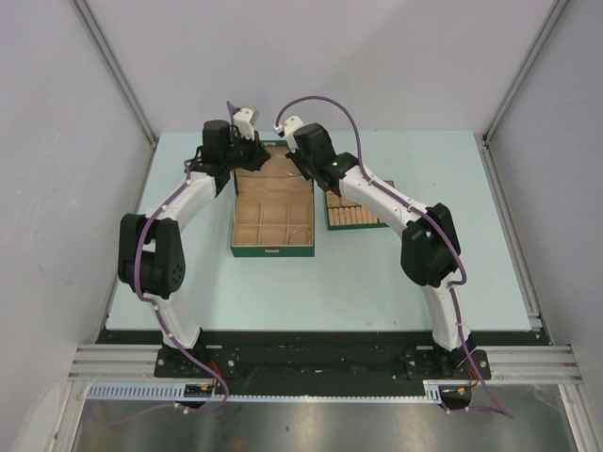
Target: Organize the mixed jewelry
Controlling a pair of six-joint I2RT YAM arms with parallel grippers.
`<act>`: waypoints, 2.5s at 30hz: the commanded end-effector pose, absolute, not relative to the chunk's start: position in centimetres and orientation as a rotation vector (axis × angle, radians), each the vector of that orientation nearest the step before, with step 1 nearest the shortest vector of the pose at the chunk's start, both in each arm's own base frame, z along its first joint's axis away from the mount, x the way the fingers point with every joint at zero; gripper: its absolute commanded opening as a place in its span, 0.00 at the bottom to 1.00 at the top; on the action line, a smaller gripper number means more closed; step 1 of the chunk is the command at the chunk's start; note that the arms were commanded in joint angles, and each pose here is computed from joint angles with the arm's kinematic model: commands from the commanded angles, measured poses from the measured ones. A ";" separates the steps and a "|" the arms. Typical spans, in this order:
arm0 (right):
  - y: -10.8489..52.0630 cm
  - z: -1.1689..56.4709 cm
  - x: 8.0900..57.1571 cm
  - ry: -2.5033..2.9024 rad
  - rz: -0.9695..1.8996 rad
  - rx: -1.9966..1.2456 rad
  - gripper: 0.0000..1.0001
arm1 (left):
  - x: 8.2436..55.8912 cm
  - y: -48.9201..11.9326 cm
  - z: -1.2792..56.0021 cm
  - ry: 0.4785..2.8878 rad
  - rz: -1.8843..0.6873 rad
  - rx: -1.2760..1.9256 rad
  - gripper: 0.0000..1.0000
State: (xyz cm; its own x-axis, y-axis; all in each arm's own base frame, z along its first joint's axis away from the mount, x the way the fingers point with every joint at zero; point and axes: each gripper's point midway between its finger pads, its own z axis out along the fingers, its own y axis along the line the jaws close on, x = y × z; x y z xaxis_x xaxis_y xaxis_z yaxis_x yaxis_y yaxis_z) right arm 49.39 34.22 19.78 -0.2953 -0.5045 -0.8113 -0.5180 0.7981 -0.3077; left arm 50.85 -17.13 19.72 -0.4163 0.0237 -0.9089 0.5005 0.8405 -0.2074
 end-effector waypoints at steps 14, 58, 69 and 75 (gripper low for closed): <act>34.0 19.8 48.8 1.939 0.020 -0.736 0.00 | 52.0 -18.7 22.7 1.869 -0.556 0.424 0.01; 35.8 21.2 49.4 1.905 0.038 -0.744 0.00 | 51.2 -17.9 21.5 1.893 -0.505 0.429 0.27; 36.5 21.9 49.3 1.889 0.049 -0.751 0.00 | 49.8 -17.2 22.2 1.881 -0.485 0.429 0.40; 36.4 23.0 49.5 1.875 0.042 -0.745 0.00 | 49.0 -16.9 21.6 1.881 -0.468 0.462 0.42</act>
